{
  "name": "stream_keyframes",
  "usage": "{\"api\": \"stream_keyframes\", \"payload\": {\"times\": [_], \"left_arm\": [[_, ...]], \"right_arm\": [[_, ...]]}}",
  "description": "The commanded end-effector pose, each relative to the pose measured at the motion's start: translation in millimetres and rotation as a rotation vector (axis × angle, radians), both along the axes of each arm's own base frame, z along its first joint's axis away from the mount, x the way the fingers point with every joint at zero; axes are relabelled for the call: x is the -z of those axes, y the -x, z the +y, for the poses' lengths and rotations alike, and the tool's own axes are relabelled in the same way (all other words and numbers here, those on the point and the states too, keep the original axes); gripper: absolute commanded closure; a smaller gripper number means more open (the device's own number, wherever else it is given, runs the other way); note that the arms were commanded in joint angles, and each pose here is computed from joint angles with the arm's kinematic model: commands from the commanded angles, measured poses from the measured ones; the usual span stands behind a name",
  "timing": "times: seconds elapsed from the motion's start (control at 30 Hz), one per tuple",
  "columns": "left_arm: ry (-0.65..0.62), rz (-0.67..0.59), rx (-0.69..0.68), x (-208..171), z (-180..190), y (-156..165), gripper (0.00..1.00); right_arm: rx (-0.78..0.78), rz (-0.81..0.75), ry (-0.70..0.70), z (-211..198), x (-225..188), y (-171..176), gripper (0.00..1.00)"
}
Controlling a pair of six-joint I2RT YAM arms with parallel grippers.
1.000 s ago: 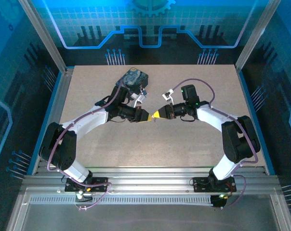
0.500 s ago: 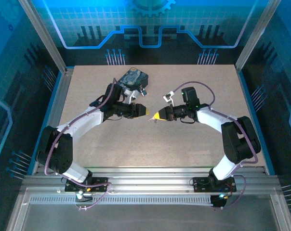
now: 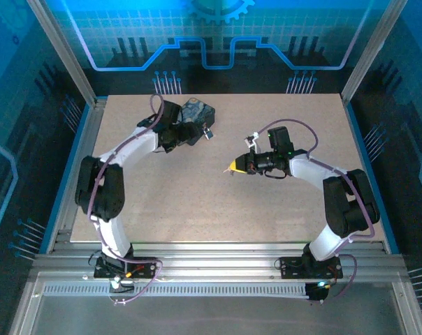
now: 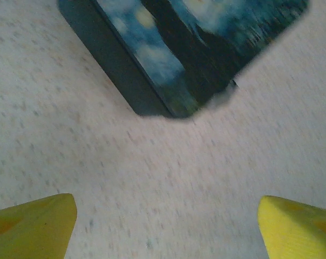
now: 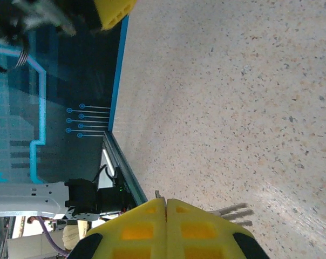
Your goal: Unlock a padlock with a key
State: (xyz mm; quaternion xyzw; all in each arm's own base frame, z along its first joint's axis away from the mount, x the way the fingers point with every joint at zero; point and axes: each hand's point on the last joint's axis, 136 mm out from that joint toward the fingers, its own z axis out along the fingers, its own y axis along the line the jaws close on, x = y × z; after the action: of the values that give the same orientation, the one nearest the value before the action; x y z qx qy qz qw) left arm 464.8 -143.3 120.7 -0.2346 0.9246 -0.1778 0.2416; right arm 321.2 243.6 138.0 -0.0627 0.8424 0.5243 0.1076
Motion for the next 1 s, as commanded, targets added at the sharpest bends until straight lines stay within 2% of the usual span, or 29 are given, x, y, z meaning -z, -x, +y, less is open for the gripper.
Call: {"api": "stream_keyframes", "payload": {"times": [0.0, 0.2, 0.47, 0.73, 0.87, 0.97], "left_arm": [[-0.002, -0.023, -0.112, -3.0, 12.6, -29.4, 0.11], [0.026, -0.057, -0.141, 8.0, 18.2, -63.1, 0.10], [-0.005, -0.005, -0.119, 42.3, 21.5, -70.4, 0.19], [-0.065, 0.032, 0.037, 56.2, 19.0, -45.1, 0.39], [-0.044, 0.059, 0.174, 60.3, 8.0, -20.8, 0.44], [-0.054, 0.062, 0.221, 55.9, 10.0, 0.4, 0.45]], "right_arm": [[-0.003, -0.015, 0.021, -3.8, -7.2, 5.9, 1.00], [-0.013, -0.009, 0.020, -2.8, -5.8, 5.8, 1.00], [-0.031, 0.006, 0.013, 1.9, -4.4, 2.3, 1.00], [-0.032, -0.003, 0.026, -0.1, -9.1, 5.0, 1.00], [-0.020, 0.006, 0.038, -4.1, -6.9, 3.6, 1.00], [-0.009, 0.017, 0.044, -7.4, -4.4, 1.3, 1.00]]}}
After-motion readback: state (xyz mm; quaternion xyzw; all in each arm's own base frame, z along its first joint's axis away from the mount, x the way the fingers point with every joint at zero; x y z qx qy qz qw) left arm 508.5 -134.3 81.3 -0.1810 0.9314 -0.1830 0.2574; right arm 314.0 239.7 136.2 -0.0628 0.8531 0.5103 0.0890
